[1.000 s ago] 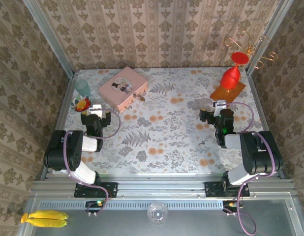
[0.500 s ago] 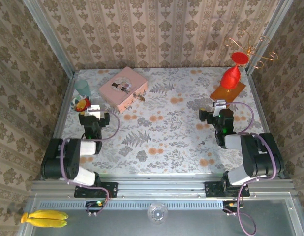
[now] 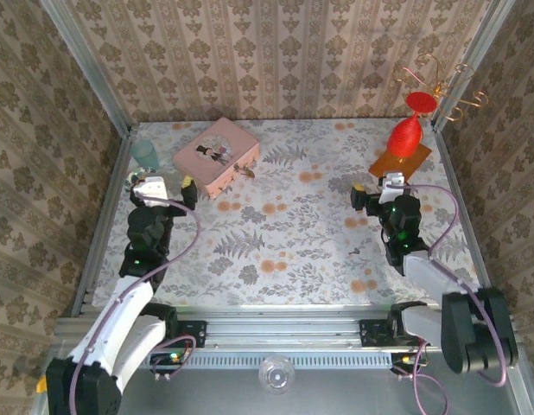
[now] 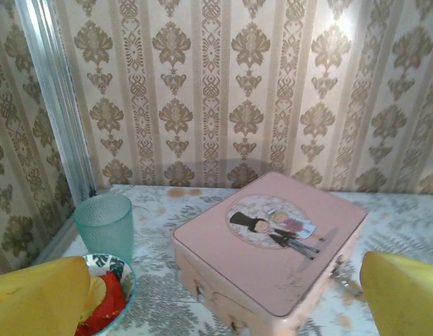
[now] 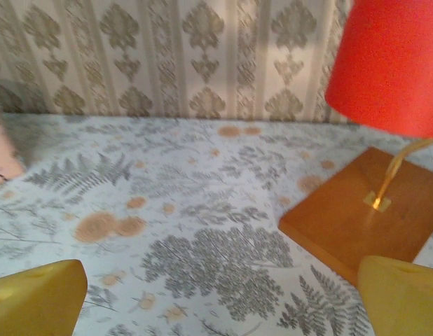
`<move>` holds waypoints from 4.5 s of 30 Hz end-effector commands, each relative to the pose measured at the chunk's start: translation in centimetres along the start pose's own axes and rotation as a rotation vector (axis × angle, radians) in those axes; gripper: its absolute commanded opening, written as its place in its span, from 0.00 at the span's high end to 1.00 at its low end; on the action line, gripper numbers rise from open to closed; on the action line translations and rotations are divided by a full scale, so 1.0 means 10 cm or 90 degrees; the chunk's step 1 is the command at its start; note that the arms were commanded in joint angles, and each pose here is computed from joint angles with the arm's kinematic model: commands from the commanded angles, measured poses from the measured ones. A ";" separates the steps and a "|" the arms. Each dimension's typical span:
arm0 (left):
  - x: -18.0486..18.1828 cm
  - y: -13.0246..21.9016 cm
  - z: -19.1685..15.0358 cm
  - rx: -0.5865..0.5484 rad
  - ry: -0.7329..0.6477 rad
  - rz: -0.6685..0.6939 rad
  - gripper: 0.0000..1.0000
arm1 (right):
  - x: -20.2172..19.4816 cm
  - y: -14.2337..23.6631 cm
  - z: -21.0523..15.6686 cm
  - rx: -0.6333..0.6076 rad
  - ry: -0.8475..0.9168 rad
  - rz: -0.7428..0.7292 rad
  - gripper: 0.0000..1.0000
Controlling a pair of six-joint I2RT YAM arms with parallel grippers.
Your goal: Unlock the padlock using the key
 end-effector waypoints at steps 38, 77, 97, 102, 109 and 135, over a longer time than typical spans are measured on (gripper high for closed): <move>-0.71 0.68 -0.73 0.318 0.136 -0.281 0.00 | 0.80 1.15 -0.08 0.392 -0.295 0.120 0.06; -1.46 0.91 -1.29 0.367 -0.132 -0.429 0.00 | 0.79 0.54 -0.98 0.617 -0.096 -0.209 0.67; -1.41 0.96 -1.18 0.338 -0.112 -0.435 0.00 | 0.72 0.26 -1.14 0.690 -0.042 -0.287 0.70; -1.39 0.96 -1.18 0.338 -0.114 -0.431 0.00 | 0.69 0.27 -1.18 0.699 -0.037 -0.298 0.70; -1.37 0.96 -1.18 0.334 -0.114 -0.425 0.00 | 0.66 0.28 -1.23 0.716 -0.036 -0.306 0.71; -1.33 0.92 -1.18 0.329 -0.133 -0.391 0.00 | 0.89 0.42 -0.97 0.647 -0.261 -0.147 0.96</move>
Point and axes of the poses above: each hand's point on the last joint's axis, 136 mm out from that joint toward the fingers, its own y axis back along the fingers, its own x axis along the line the jaws close on, z = x × y, the point moved 7 cm from there along y, back along the fingers, and after that the axes turned 2 degrees about y, right-handed, at the moved point
